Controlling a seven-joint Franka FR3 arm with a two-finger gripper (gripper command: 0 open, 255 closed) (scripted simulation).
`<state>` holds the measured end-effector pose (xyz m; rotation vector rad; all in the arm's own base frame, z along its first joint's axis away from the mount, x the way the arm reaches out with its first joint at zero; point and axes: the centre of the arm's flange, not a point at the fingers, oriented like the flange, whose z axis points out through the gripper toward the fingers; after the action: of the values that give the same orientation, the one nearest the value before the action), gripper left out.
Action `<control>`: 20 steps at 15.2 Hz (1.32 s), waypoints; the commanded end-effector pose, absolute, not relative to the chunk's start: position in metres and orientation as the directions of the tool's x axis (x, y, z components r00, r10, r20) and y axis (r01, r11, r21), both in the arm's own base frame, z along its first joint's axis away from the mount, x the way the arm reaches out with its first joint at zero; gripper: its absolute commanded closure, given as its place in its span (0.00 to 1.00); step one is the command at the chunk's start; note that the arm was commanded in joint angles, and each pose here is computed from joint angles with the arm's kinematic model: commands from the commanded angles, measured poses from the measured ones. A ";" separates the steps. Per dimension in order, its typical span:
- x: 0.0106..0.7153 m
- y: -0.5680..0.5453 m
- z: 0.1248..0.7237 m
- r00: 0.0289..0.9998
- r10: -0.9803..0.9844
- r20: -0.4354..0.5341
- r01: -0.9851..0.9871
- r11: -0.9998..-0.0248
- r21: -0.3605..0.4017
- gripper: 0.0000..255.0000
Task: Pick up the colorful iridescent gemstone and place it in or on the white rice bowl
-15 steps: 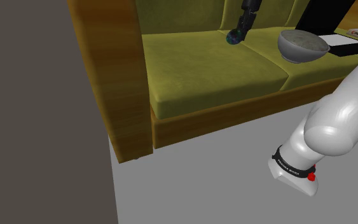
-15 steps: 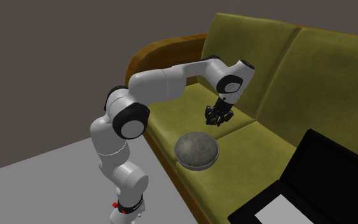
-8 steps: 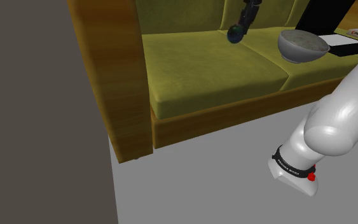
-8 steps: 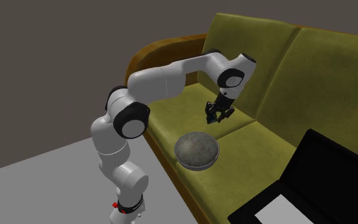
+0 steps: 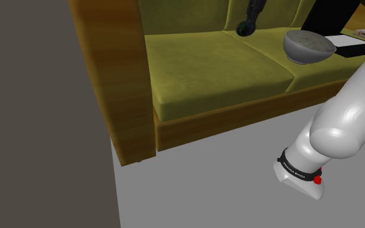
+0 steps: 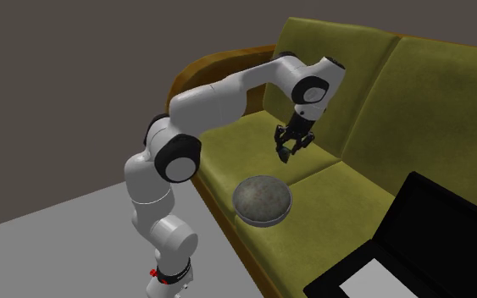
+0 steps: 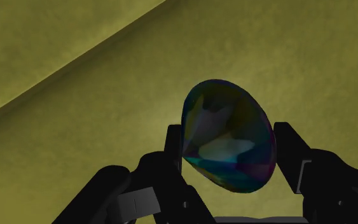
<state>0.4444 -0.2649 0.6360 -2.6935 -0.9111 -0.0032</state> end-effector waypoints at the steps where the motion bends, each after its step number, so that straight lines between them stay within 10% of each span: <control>1: 0.445 -0.265 0.648 0.799 0.593 0.096 0.594 -0.755 -0.278 1.00; 20: 0.432 -0.267 0.739 0.799 0.593 0.096 0.594 -0.755 -0.278 1.00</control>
<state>0.4398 -0.2661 0.7382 -2.6930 -0.9108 -0.0032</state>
